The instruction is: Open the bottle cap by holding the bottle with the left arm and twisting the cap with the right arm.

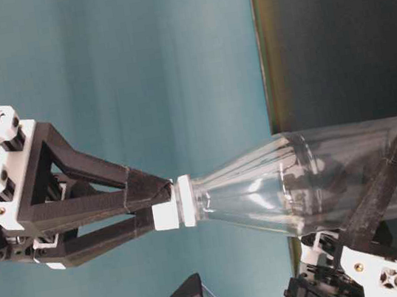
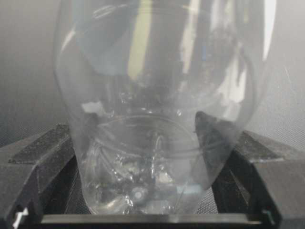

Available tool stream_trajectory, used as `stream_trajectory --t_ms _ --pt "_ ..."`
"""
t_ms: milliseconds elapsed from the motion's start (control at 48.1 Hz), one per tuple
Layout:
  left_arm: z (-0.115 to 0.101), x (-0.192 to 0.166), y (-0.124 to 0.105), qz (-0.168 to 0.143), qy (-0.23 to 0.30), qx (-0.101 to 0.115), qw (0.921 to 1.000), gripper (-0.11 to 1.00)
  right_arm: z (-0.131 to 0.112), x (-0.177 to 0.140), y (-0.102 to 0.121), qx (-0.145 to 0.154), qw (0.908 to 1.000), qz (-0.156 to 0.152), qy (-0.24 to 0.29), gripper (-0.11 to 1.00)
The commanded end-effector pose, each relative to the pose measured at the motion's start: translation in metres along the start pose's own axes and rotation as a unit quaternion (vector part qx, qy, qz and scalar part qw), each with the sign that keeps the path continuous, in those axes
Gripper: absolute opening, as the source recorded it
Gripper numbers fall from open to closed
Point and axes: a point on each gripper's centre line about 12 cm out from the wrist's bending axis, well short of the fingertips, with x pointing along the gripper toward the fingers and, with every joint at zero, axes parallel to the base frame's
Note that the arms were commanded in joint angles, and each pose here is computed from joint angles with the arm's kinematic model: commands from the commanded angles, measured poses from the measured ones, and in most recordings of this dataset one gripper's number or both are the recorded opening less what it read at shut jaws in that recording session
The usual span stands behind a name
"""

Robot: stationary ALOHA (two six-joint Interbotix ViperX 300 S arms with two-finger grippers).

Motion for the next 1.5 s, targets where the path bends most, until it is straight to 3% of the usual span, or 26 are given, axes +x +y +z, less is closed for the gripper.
stream_trajectory --t_ms 0,291,437,499,686,853,998,1123,1248,1476 --pt "-0.008 -0.001 0.003 0.005 0.022 -0.004 0.9997 0.83 0.000 0.003 0.001 -0.002 1.0000 -0.002 0.000 0.36" --pt "-0.011 -0.002 0.003 0.007 0.032 -0.004 0.9995 0.83 -0.004 -0.001 0.003 0.002 0.9998 -0.011 -0.014 0.38" --pt "-0.010 -0.001 0.004 0.007 0.031 -0.004 0.9995 0.83 -0.005 -0.007 0.006 0.005 0.9997 -0.015 -0.020 0.73" --pt "-0.010 -0.001 0.004 0.007 0.030 -0.004 0.9995 0.83 -0.004 -0.011 0.008 0.014 0.9994 -0.017 -0.026 0.80" --pt "-0.009 -0.001 0.004 0.007 0.030 -0.004 0.9995 0.83 -0.006 -0.034 0.016 0.046 0.9979 -0.022 -0.040 0.78" --pt "-0.009 -0.001 0.005 0.009 0.029 -0.005 0.9995 0.83 -0.007 -0.066 0.022 0.107 0.9913 -0.032 -0.070 0.78" --pt "-0.009 -0.001 0.005 0.009 0.029 -0.006 0.9995 0.83 -0.005 -0.091 0.023 0.204 0.9740 -0.032 -0.093 0.78" --pt "-0.009 -0.002 0.005 0.009 0.029 -0.007 0.9995 0.83 -0.006 -0.096 0.020 0.302 0.9506 -0.019 -0.070 0.78" --pt "-0.008 -0.001 0.005 0.009 0.028 -0.007 0.9995 0.83 -0.005 -0.097 0.018 0.375 0.9260 -0.010 -0.042 0.78" --pt "-0.009 -0.002 0.005 0.009 0.029 -0.007 0.9995 0.83 0.003 -0.084 0.012 0.451 0.8918 -0.006 -0.039 0.78"
